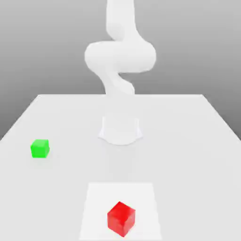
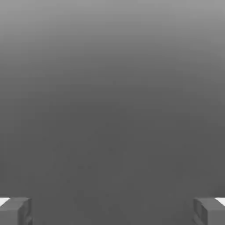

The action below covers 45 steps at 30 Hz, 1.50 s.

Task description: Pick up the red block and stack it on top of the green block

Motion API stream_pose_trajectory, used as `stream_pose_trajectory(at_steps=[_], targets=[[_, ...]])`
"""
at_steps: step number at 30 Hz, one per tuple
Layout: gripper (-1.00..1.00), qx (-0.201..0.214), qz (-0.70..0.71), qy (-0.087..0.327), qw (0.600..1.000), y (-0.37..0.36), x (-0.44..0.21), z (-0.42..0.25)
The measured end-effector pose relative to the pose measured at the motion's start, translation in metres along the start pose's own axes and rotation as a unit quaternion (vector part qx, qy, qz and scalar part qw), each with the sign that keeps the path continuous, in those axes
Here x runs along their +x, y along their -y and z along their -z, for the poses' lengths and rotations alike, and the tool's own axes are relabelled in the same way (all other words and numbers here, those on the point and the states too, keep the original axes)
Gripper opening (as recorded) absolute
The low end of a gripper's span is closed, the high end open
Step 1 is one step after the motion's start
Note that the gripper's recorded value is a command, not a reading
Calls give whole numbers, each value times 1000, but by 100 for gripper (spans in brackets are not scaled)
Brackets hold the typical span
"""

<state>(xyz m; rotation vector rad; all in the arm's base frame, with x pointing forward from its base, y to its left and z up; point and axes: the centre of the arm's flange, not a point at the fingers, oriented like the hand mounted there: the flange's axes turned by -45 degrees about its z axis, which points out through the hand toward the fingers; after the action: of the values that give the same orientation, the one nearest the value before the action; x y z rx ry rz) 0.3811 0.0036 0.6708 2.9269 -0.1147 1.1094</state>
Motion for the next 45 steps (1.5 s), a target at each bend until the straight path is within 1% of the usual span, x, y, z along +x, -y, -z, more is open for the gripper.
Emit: stream_pose_trajectory(at_steps=[5,11,18,24,29,30,37,42,45], targets=[[0,-35,-52,75,995,3,-18,-107],[0,-68,-112,159,979,-1,-65,-220],[0,-94,-187,253,945,-7,-150,-328],[0,-105,-249,328,905,-5,-237,-393],[0,-106,-257,337,899,-5,-282,-440],[-100,-106,-257,338,899,-5,-287,-445],[-100,-106,-258,337,899,-5,-286,-444],[-100,-107,-259,337,899,-5,-251,-404],[-100,-138,-323,328,877,-58,-252,-385]])
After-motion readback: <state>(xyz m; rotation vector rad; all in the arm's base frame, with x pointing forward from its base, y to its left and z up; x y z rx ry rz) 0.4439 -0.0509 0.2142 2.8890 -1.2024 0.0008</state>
